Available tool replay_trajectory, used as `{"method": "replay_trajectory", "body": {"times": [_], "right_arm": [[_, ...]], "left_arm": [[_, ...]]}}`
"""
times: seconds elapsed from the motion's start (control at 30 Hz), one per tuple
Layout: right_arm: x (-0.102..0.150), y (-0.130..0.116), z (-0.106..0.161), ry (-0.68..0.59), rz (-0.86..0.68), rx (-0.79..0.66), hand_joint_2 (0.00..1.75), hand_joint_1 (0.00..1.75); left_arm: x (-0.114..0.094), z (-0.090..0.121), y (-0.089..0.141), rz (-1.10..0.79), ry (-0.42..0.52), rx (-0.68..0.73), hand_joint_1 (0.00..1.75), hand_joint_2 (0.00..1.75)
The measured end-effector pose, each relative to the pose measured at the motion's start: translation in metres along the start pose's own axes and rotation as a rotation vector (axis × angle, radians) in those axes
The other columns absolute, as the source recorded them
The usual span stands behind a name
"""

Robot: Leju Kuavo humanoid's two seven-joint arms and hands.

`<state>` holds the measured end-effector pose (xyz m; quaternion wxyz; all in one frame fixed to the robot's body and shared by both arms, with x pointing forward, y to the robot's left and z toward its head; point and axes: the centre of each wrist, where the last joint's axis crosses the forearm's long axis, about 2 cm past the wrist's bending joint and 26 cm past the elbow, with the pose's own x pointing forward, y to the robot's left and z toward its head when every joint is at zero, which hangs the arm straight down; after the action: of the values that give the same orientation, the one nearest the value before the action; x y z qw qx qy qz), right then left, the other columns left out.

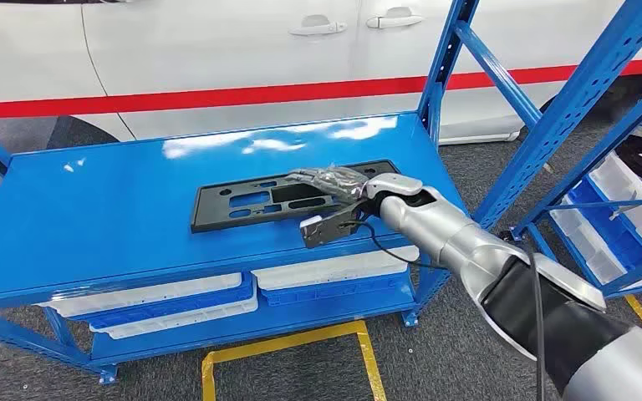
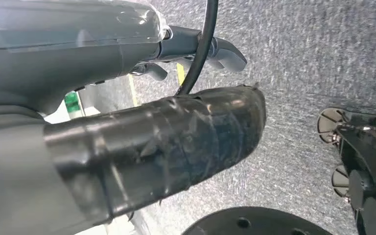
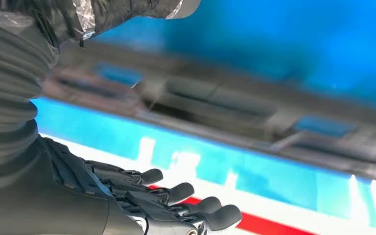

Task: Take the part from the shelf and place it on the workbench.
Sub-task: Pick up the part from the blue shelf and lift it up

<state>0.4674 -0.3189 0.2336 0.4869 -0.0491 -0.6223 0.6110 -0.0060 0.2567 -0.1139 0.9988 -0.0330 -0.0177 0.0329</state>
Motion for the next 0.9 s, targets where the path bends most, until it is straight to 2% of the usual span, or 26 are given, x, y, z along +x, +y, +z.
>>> {"method": "replay_trajectory", "body": {"times": [0.3, 0.47, 0.63, 0.9], "right_arm": [[0.005, -0.012, 0.005, -0.014, 0.039, -0.018, 1.75, 0.0], [0.011, -0.013, 0.0, 0.035, 0.1, -0.041, 1.75, 0.0], [0.013, 0.003, -0.007, 0.101, 0.203, -0.062, 1.75, 0.0], [0.013, 0.033, -0.019, 0.138, 0.254, -0.017, 1.75, 0.0]], "left_arm": [[0.0, 0.0, 0.001, 0.016, 0.0, 0.007, 0.0, 0.0], [-0.001, 0.0, 0.001, 0.011, -0.005, 0.009, 0.0, 0.0], [-0.001, 0.0, 0.001, 0.009, -0.006, 0.01, 0.0, 0.0], [0.0, 0.0, 0.001, 0.005, 0.0, 0.007, 0.0, 0.0]]}}
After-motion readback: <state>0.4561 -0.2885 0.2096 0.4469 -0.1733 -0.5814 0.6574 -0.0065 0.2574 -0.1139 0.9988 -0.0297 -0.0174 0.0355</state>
